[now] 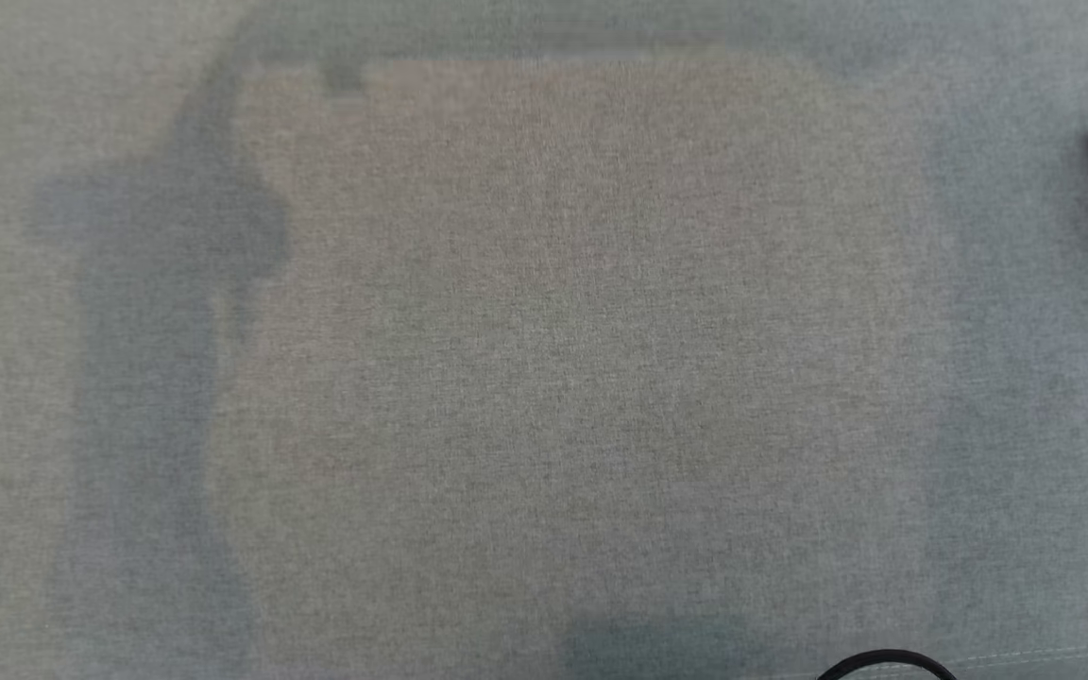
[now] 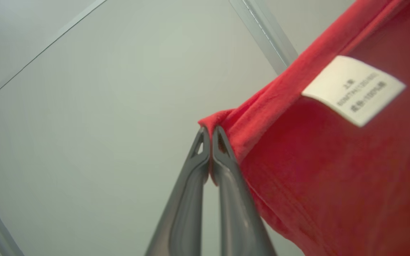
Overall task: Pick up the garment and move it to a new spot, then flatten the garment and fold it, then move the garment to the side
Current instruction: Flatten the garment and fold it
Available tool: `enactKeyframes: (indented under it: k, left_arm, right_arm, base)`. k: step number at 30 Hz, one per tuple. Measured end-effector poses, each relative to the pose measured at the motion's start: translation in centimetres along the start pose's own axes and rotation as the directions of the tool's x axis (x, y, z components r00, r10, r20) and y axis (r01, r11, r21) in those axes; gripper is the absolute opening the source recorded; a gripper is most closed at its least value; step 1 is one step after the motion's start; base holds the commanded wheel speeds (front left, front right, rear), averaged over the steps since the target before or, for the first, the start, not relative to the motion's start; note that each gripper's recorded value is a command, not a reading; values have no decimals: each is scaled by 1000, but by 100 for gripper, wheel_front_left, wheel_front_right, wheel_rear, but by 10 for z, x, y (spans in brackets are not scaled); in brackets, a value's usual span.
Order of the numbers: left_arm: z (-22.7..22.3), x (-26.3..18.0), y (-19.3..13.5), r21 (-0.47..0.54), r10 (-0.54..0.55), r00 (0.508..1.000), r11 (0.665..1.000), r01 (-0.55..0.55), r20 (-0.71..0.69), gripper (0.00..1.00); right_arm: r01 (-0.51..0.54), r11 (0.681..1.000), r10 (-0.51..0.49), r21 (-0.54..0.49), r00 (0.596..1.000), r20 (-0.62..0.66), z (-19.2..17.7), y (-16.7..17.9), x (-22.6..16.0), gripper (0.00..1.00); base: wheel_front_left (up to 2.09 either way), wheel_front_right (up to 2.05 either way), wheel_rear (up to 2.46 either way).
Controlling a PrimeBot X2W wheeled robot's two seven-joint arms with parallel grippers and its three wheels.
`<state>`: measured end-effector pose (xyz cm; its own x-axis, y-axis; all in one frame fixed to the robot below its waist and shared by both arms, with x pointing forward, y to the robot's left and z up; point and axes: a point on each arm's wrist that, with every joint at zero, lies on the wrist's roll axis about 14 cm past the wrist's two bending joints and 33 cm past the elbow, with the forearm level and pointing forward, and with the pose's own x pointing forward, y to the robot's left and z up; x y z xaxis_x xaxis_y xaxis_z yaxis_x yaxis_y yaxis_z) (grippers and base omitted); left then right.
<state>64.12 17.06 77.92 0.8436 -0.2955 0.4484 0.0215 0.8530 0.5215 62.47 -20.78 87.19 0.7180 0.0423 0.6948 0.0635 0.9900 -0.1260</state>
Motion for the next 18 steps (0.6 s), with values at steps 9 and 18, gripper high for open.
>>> enactKeyframes:
  k: [9, 18]
  left_arm:
    - [-142, -54, -78, -229, -95, 959, 973, 32, -265, 0]
    - [-230, -209, -210, -510, -317, 787, 860, 3, -529, 0]
  right_arm:
    - [-45, 998, 56, 47, 960, -275, -142, 21, -68, 0]
    - [38, 980, 92, 197, 788, -608, -250, 22, -256, 0]
  base:
    - [0, 0, 0]
    - [0, 0, 0]
